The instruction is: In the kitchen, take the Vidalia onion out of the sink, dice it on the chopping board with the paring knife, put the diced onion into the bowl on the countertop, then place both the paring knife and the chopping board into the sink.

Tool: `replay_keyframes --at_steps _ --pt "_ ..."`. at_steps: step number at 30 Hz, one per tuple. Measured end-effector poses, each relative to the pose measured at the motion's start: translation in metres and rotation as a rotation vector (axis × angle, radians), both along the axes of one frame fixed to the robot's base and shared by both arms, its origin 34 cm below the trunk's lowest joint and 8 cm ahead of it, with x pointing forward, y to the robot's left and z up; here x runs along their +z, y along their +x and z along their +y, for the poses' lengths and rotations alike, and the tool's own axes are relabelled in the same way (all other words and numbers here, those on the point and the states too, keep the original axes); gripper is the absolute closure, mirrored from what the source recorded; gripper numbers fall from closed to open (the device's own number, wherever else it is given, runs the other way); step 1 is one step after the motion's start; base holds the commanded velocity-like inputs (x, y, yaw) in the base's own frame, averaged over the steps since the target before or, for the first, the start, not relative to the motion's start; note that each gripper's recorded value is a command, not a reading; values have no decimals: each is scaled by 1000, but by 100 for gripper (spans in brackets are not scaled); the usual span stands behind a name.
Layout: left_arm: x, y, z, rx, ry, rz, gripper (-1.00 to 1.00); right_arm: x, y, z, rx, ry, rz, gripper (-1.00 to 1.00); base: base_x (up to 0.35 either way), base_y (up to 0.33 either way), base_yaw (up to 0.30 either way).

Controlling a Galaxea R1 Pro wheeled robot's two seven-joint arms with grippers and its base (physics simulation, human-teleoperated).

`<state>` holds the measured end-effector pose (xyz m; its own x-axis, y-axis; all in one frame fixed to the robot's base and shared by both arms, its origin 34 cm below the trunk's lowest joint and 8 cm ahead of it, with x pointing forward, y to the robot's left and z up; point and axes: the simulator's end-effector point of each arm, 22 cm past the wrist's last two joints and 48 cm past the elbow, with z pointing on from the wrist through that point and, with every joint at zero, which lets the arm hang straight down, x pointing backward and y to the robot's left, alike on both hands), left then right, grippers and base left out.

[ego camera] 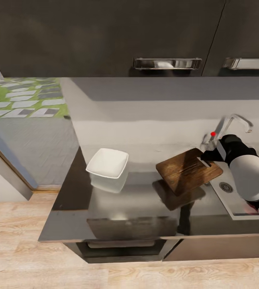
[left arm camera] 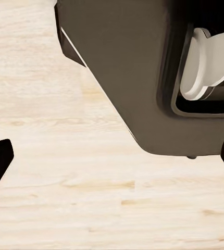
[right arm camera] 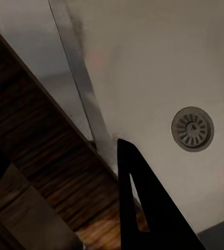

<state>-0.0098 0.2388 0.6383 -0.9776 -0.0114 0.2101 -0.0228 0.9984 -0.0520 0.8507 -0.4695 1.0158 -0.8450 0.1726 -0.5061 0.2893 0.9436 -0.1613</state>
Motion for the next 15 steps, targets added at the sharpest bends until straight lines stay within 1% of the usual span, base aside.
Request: replay_keyframes --at_steps 2,5,8,12,15 --pt "0 2 0 0 0 -7 -100 0 -2 -4 -9 -17 7 100 -325 0 0" --pt "-1 3 -1 0 -1 -13 -100 -2 -6 -9 -35 -29 16 100 -312 0 0" --pt "-1 4 -1 0 -2 -15 -100 -5 -9 -9 -80 7 8 100 -170 0 0" --pt "-1 4 -2 1 -2 -17 -100 -11 -15 -11 -148 71 -3 100 -39 0 0" --pt "-2 8 -2 0 -3 -24 -100 -14 -19 -12 -182 88 -1 100 -9 0 0"
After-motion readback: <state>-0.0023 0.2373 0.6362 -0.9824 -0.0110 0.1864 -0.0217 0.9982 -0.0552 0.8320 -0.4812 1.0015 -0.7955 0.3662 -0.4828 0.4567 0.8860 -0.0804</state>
